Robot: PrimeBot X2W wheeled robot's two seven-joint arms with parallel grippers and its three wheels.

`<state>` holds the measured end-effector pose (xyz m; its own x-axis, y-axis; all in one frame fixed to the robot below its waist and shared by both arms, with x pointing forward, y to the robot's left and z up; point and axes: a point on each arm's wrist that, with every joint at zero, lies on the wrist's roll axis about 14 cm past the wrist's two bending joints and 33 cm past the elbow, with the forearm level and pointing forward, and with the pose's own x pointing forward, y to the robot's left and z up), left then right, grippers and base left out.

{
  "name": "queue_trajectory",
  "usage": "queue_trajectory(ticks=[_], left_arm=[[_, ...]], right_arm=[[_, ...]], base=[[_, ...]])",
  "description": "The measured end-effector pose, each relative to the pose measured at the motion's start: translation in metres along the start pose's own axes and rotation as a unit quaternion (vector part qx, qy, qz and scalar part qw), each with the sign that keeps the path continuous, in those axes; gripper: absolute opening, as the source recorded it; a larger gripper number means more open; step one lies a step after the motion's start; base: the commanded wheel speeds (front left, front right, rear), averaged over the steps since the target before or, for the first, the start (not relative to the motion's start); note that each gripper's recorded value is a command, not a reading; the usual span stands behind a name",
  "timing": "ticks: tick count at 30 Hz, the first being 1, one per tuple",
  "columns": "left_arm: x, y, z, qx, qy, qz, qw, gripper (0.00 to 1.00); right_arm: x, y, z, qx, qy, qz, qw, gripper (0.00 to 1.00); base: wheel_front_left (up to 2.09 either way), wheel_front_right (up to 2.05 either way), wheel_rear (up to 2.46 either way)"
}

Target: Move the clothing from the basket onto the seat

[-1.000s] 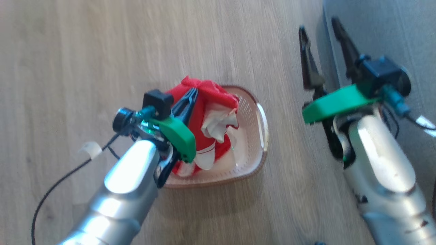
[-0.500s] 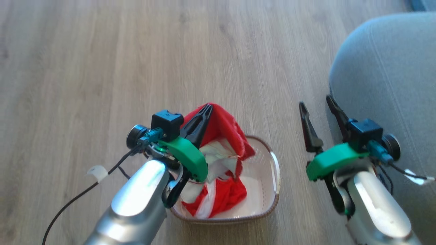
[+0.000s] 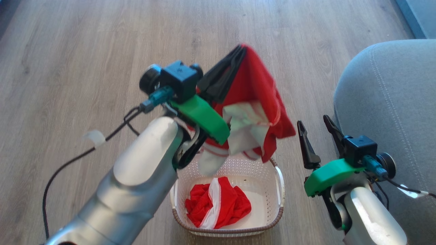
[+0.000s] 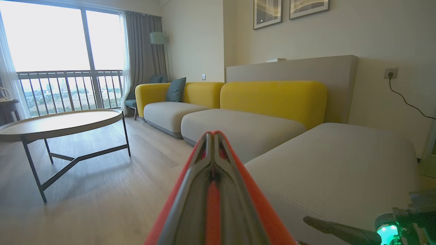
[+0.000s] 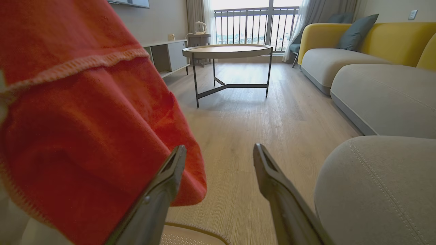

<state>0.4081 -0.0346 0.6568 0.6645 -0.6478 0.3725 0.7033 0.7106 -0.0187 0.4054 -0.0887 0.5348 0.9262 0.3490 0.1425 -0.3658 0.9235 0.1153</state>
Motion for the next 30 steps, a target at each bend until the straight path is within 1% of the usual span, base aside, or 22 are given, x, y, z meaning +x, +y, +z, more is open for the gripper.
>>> queue_trajectory(ticks=[3, 7, 9, 11, 16, 18, 20, 22, 27, 30], left_arm=[[0.009, -0.005, 0.017, 0.004, -0.021, -0.014, 1.000, 0.00], [0.013, -0.011, 0.018, -0.001, -0.023, -0.024, 0.999, 0.00], [0.014, -0.015, 0.015, -0.003, -0.020, -0.031, 0.999, 0.00], [0.015, -0.019, 0.011, -0.007, -0.015, -0.036, 0.999, 0.00], [0.017, -0.020, 0.004, -0.012, -0.010, -0.037, 0.999, 0.00], [0.017, -0.021, 0.003, -0.012, -0.008, -0.038, 0.999, 0.00], [0.017, -0.021, 0.002, -0.015, -0.007, -0.039, 0.999, 0.00], [0.016, -0.022, 0.002, -0.018, -0.006, -0.039, 0.999, 0.00], [0.014, -0.023, 0.003, -0.017, -0.007, -0.041, 0.999, 0.00], [0.013, -0.023, 0.007, -0.021, -0.012, -0.039, 0.999, 0.00]], right_arm=[[-0.001, 0.000, 0.001, 0.001, -0.001, -0.001, 1.000, 1.00], [-0.001, -0.001, 0.003, 0.007, -0.005, -0.005, 1.000, 1.00], [0.000, 0.001, 0.012, 0.013, -0.020, -0.005, 1.000, 1.00], [0.003, 0.006, 0.031, 0.019, -0.051, 0.002, 0.999, 1.00], [0.009, 0.043, 0.081, 0.030, -0.127, 0.062, 0.989, 1.00], [0.011, 0.059, 0.091, 0.031, -0.141, 0.089, 0.986, 1.00], [0.011, 0.070, 0.088, 0.027, -0.135, 0.110, 0.984, 1.00], [0.011, 0.074, 0.075, 0.024, -0.115, 0.117, 0.986, 1.00], [0.013, 0.072, 0.033, -0.002, -0.050, 0.115, 0.992, 1.00], [0.013, 0.072, 0.007, -0.008, -0.009, 0.114, 0.993, 1.00]], base=[[0.00, 0.00, 0.00], [0.00, 0.00, 0.00], [0.00, 0.00, 0.00], [0.00, 0.00, 0.00], [0.00, 0.00, 0.00], [0.00, 0.00, 0.00], [0.00, 0.00, 0.00], [0.00, 0.00, 0.00], [0.00, 0.00, 0.00], [0.00, 0.00, 0.00]])
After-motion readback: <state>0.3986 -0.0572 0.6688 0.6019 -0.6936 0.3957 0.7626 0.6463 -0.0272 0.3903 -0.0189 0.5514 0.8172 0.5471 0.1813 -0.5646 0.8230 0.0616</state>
